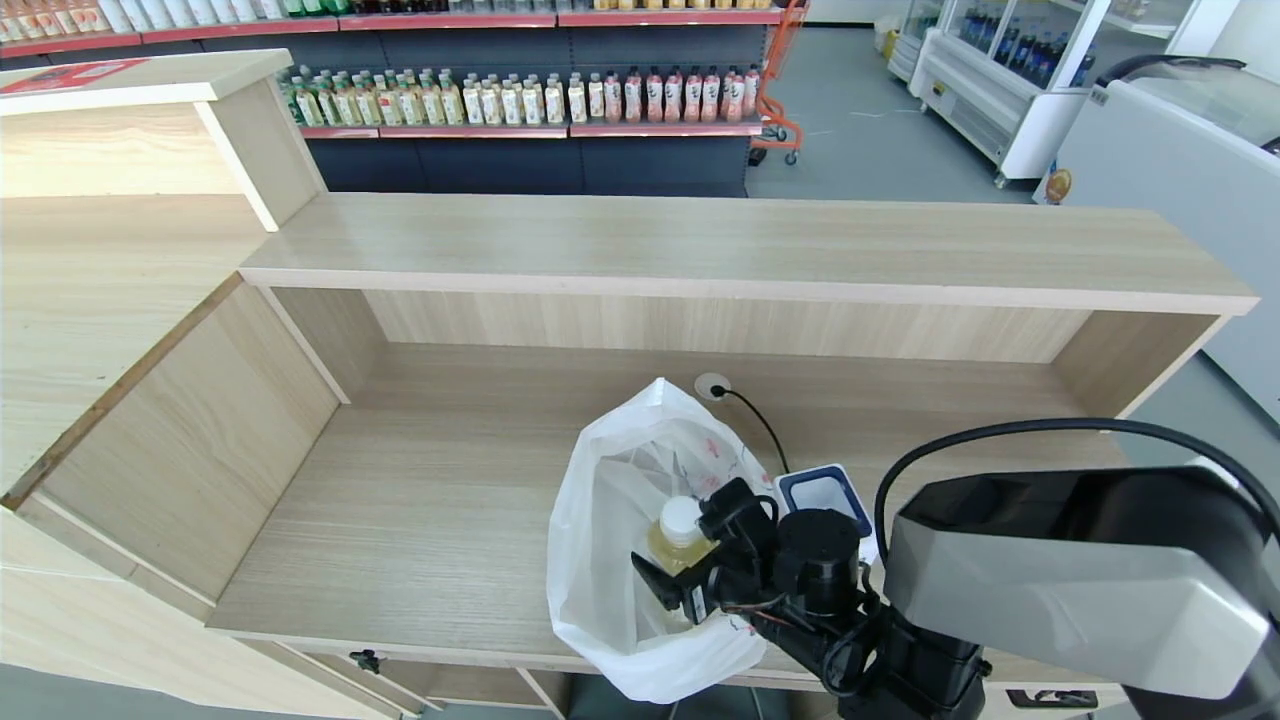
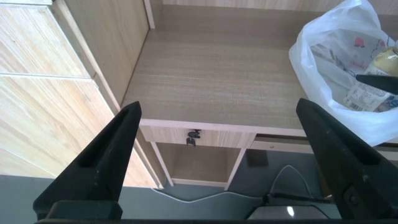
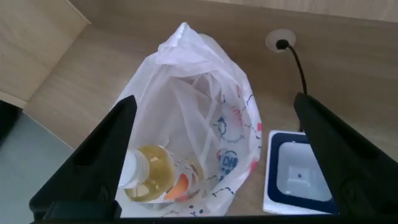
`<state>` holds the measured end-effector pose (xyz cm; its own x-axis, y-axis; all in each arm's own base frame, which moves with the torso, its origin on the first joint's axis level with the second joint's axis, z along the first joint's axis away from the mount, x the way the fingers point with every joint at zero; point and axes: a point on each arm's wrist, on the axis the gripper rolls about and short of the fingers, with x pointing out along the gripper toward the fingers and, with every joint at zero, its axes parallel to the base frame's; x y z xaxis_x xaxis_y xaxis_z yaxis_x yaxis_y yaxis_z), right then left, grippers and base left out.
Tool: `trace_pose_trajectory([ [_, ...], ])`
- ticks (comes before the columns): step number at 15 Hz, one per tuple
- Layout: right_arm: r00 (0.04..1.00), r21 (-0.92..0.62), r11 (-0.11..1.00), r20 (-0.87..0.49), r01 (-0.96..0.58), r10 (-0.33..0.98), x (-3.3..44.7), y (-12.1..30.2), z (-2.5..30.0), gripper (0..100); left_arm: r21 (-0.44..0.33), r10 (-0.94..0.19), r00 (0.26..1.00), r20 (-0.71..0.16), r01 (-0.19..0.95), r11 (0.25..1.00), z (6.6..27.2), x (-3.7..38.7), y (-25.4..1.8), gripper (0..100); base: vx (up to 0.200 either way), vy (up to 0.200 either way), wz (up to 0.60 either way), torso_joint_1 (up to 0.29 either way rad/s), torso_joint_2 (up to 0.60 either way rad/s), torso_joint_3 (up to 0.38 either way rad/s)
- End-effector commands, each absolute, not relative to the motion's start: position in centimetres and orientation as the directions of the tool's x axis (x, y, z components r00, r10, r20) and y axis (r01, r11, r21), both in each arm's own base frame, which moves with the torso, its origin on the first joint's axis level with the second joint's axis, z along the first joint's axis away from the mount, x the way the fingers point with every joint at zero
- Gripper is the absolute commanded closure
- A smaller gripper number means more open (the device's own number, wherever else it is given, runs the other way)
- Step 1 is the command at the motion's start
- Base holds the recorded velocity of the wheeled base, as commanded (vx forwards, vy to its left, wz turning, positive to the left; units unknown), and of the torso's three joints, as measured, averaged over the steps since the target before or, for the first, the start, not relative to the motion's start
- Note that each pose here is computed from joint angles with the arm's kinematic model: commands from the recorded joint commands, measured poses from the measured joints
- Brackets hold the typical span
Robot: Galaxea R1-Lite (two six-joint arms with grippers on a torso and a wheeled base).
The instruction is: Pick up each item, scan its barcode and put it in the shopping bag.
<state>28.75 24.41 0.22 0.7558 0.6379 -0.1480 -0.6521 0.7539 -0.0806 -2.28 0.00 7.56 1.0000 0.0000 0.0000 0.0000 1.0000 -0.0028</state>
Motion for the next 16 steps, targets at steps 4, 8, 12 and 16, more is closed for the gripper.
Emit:
trace_pose_trajectory([
  [4,0.783,0.071,0.785,-0.061,-0.615,0.619,29.0,21.3,7.8,0,-0.003,0.0,1.0,0.0,0.0,1.0,7.5,-2.3,0.0,0,0.0,0.0,0.0,0.0,0.0,0.0],
  [8,0.79,0.117,0.787,-0.026,-0.606,0.613,27.2,19.5,12.6,0,-0.003,0.0,1.0,0.0,0.0,1.0,7.5,-2.3,0.0,0,0.0,0.0,0.0,0.0,0.0,0.0],
  [12,0.843,0.116,0.84,-0.038,-0.53,0.537,25.4,14.9,16.6,0,-0.003,0.0,1.0,0.002,0.0,1.0,7.6,-2.3,0.0,0,0.0,0.0,0.0,0.0,0.0,0.0],
  [16,0.936,0.096,0.941,-0.115,-0.324,0.333,21.6,6.8,16.5,0,-0.003,0.0,1.0,0.0,0.0,1.0,7.5,-2.3,0.0,0,0.0,0.0,0.0,0.0,0.0,0.0],
])
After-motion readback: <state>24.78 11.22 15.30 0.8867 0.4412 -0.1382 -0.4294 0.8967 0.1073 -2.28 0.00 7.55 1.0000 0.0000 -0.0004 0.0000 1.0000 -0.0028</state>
